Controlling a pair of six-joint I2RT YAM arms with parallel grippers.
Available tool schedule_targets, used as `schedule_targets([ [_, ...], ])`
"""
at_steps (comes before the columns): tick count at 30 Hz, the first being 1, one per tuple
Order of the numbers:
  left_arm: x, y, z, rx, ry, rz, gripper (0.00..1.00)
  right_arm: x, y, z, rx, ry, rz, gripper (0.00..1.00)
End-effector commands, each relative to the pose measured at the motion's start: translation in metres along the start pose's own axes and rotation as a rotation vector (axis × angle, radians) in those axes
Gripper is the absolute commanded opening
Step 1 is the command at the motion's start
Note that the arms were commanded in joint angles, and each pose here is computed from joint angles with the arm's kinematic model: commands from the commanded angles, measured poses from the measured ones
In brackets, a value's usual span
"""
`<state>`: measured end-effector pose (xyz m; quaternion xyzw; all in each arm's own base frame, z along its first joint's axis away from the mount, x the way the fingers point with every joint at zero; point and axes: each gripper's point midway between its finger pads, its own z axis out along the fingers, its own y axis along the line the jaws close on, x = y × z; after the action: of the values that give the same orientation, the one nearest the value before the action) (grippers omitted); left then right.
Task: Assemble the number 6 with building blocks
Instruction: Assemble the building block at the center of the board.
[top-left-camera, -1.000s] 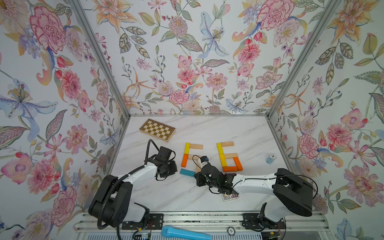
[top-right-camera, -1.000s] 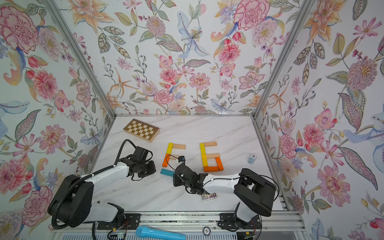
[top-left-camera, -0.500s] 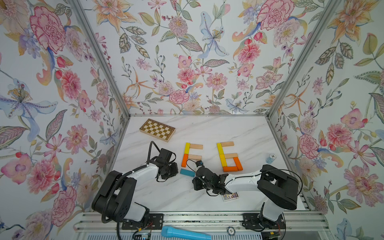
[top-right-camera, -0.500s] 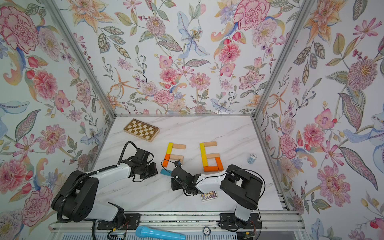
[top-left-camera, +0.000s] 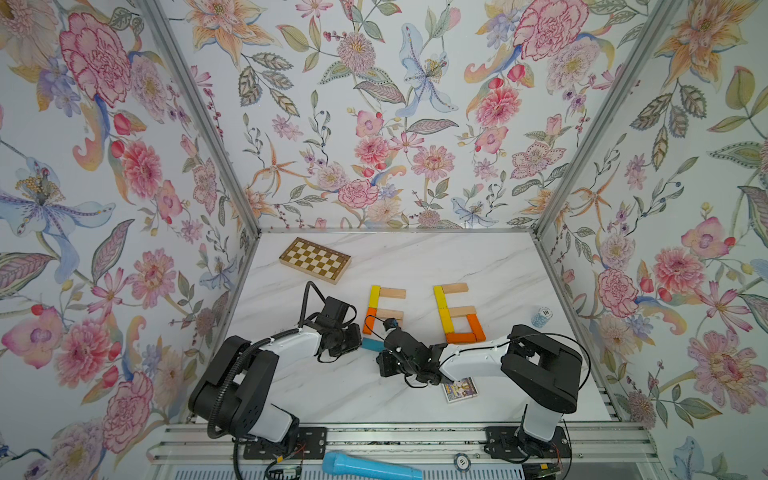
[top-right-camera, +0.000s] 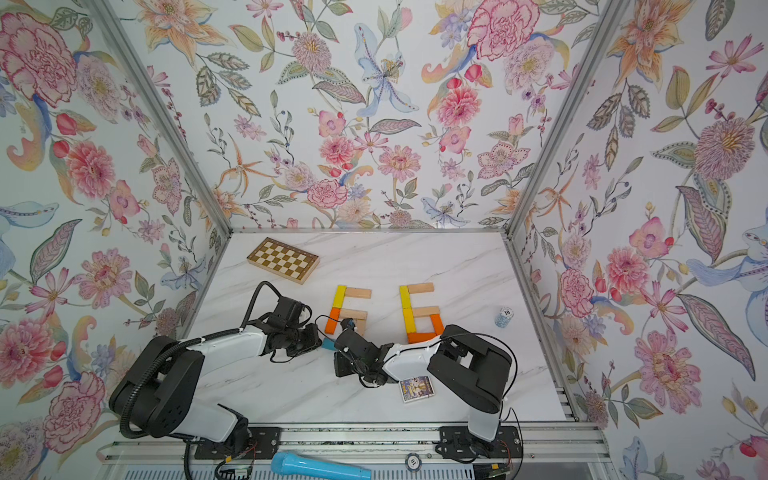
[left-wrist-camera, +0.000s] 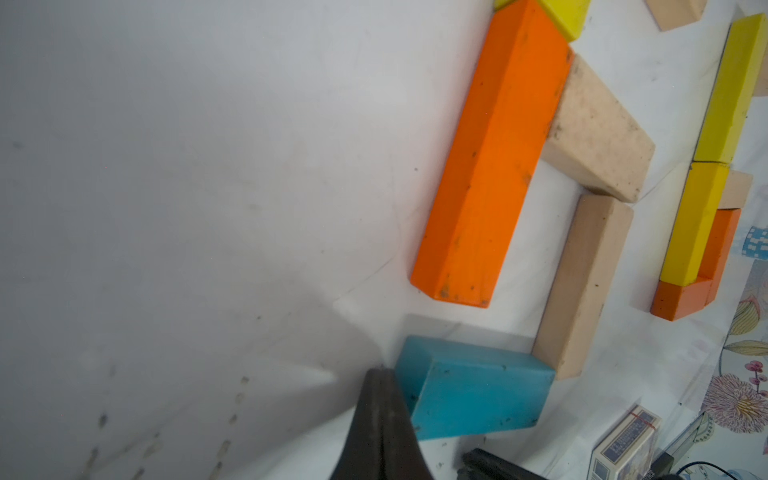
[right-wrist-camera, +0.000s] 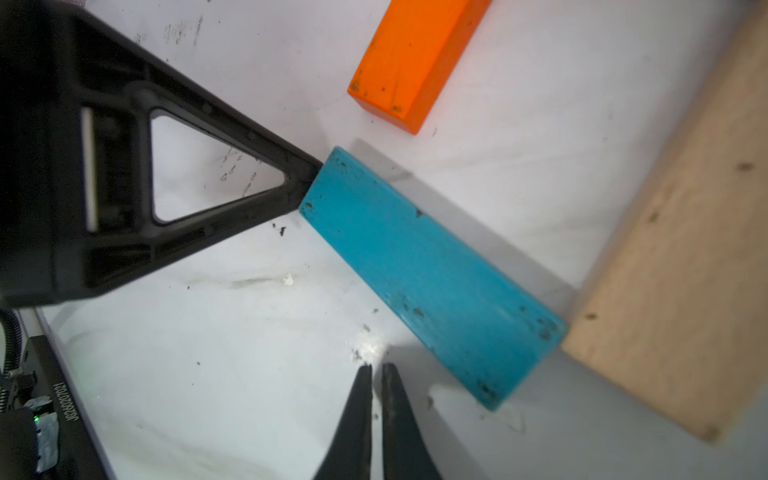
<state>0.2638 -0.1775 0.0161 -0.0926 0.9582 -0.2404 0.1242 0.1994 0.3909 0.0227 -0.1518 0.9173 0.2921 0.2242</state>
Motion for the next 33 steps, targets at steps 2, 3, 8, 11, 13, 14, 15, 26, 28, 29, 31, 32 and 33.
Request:
schedule_targets([
  [2,0.018,0.021,0.008,-0.082,0.062,-0.035,0.00,0.005,-0.013,0.011,0.025,0.039,-0.009,0.09],
  [3,0.018,0.023,0.008,-0.087,0.064,-0.037,0.00,0.004,-0.013,0.013,0.026,0.041,-0.009,0.09],
  [8,0.016,0.027,0.006,-0.091,0.053,-0.056,0.00,0.003,-0.015,0.018,0.025,0.053,-0.014,0.09],
  [11,0.013,0.031,0.003,-0.093,0.041,-0.071,0.00,0.001,-0.017,0.021,0.024,0.055,-0.013,0.08],
  [13,0.011,0.034,0.000,-0.095,0.033,-0.081,0.00,0.000,-0.018,0.022,0.020,0.057,-0.011,0.08],
  [14,0.010,0.035,-0.001,-0.095,0.031,-0.083,0.00,0.001,-0.019,0.023,0.018,0.059,-0.014,0.08],
  [15,0.010,0.036,-0.001,-0.098,0.029,-0.086,0.00,0.000,-0.020,0.024,0.016,0.061,-0.014,0.08],
  [26,0.008,0.041,-0.004,-0.100,0.027,-0.097,0.00,-0.007,-0.020,0.030,-0.013,0.083,-0.048,0.08],
  [28,0.008,0.041,-0.004,-0.099,0.028,-0.095,0.00,-0.007,-0.020,0.031,-0.012,0.087,-0.050,0.08],
  [29,0.007,0.041,-0.004,-0.101,0.028,-0.097,0.00,-0.007,-0.021,0.032,-0.012,0.089,-0.049,0.08],
  [31,0.008,0.041,-0.004,-0.099,0.030,-0.096,0.00,-0.008,-0.021,0.032,-0.014,0.089,-0.049,0.07],
  [32,0.007,0.040,-0.004,-0.098,0.029,-0.096,0.00,-0.008,-0.022,0.032,-0.014,0.090,-0.048,0.08],
  [33,0.007,0.041,-0.004,-0.098,0.029,-0.096,0.00,-0.008,-0.022,0.032,-0.014,0.090,-0.049,0.08],
])
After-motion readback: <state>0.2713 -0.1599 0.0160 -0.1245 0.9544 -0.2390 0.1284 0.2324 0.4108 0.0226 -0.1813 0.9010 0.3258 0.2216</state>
